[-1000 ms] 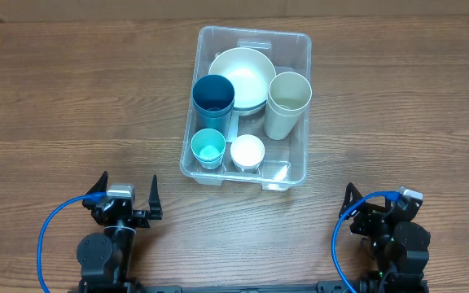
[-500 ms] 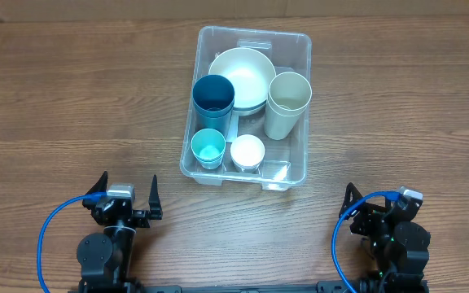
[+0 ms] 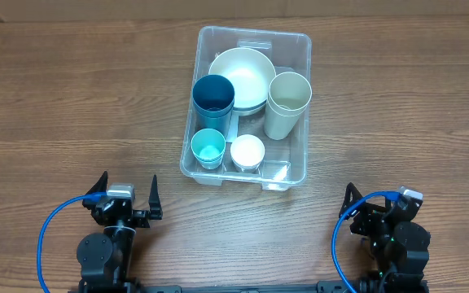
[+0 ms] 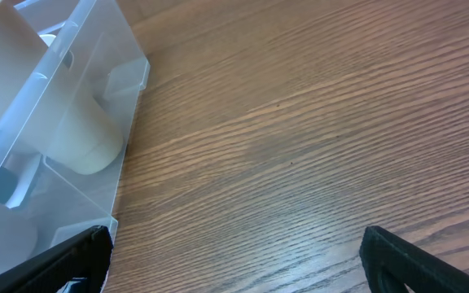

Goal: Pack container

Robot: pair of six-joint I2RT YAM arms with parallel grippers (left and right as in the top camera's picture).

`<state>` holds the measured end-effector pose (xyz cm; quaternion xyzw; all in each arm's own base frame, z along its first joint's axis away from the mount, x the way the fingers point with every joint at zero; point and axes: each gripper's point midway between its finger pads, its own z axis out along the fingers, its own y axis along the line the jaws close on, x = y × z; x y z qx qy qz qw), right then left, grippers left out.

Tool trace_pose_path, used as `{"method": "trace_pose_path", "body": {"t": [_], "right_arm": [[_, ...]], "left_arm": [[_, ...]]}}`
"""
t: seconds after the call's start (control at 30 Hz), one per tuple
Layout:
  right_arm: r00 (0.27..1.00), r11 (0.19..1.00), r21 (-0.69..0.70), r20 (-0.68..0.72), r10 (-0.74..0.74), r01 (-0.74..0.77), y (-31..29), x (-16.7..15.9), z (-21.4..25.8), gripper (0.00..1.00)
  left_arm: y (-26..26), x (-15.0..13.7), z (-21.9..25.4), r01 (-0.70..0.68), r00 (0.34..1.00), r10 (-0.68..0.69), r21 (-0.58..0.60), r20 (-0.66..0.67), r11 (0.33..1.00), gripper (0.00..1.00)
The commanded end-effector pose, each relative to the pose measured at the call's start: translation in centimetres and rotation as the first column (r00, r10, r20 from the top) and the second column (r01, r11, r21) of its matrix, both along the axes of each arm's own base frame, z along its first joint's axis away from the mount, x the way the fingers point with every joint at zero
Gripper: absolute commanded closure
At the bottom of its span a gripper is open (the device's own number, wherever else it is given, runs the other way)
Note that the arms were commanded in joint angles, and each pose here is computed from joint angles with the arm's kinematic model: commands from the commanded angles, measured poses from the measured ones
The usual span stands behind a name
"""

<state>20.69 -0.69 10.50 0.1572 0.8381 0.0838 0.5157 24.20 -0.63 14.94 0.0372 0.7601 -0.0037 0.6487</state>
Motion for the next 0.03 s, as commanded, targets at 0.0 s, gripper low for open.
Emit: {"method": "trace_pose_path", "body": {"t": [0.0], "right_arm": [[1.000, 1.000, -0.004, -0.001, -0.010, 0.010, -0.20, 0.06, -0.54, 0.00]], "left_arm": [[-0.03, -0.02, 0.25, 0.002, 1.000, -0.002, -0.014, 0.016, 1.000, 0.00]]}}
